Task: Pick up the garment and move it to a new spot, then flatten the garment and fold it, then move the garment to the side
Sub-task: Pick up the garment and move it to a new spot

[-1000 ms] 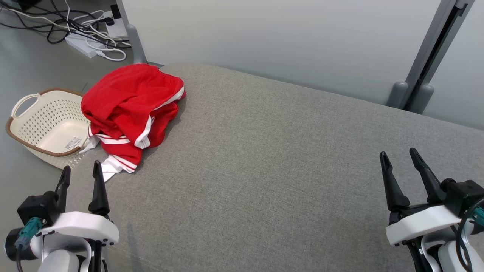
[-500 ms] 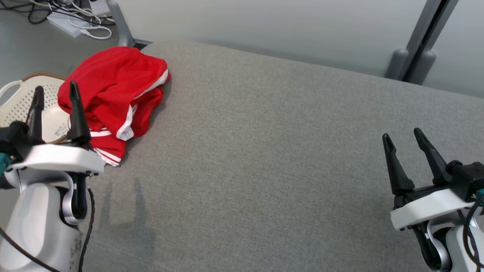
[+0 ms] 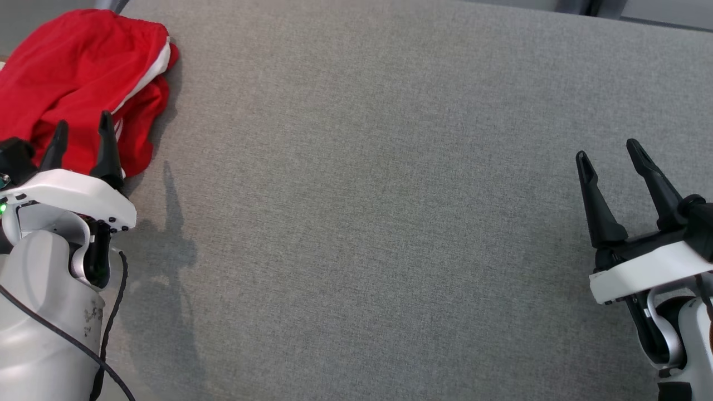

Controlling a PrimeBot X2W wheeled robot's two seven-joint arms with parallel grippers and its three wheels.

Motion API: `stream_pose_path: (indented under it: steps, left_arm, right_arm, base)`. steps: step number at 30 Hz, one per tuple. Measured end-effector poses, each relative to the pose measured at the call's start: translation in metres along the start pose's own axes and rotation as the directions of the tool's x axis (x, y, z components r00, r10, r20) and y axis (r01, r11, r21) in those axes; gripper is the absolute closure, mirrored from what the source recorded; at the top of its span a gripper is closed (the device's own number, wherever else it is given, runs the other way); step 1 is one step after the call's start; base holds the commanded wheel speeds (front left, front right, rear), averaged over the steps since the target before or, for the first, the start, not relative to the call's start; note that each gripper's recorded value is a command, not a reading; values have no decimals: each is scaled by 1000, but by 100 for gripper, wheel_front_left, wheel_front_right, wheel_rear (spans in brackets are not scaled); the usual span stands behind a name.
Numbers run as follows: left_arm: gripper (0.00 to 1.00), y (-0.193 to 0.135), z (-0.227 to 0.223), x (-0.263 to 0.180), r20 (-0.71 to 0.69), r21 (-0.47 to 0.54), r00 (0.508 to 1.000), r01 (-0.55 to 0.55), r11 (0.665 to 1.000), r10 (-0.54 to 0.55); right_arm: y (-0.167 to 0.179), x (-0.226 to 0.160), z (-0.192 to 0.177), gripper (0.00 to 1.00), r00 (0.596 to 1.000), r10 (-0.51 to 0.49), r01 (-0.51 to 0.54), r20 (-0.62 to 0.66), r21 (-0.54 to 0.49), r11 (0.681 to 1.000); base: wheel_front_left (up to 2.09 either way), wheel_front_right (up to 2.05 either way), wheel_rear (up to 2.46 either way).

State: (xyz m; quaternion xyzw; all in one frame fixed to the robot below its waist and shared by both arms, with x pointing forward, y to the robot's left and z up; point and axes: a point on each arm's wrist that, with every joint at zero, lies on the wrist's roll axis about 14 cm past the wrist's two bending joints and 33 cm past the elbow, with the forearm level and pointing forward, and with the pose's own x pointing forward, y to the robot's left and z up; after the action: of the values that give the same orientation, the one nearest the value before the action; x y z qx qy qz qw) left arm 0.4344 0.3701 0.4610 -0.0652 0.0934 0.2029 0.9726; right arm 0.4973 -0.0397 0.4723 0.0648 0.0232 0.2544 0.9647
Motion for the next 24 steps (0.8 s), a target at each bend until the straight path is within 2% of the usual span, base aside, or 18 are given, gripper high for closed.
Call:
stream_pose_path:
  steps: [5, 9, 10, 11, 19, 24]
  left_arm:
    - [0, 3, -44, 12, -152, 14, 988, -19, 1000, 21]
    - [0, 8, -57, 19, -197, 14, 979, -45, 999, 47]
    - [44, 9, -59, 21, -205, 16, 977, -50, 999, 52]
    - [100, 10, -60, 22, -207, 18, 977, -51, 999, 54]
    - [100, 21, -37, 25, -134, 42, 989, -55, 998, 60]
    - [100, 30, 8, 25, -15, 67, 999, -48, 997, 49]
  right_arm:
    - [-8, 5, -13, 0, 1000, -8, 8, -22, 7, 1000]
    - [-13, 9, -19, 0, 1000, -10, 10, -30, 9, 1000]
    - [-14, 10, -21, 0, 999, -11, 12, -34, 8, 1000]
    - [-15, 10, -22, 0, 999, -13, 14, -35, 7, 1000]
    - [-19, 8, -14, 0, 999, -35, 35, -6, 7, 999]
    - [-13, 2, 1, 0, 998, -44, 44, 33, 19, 999]
  base:
    - [0, 0, 0]
    - [0, 0, 0]
    - [0, 0, 0]
    - [0, 0, 0]
    - [0, 0, 0]
    - [0, 0, 0]
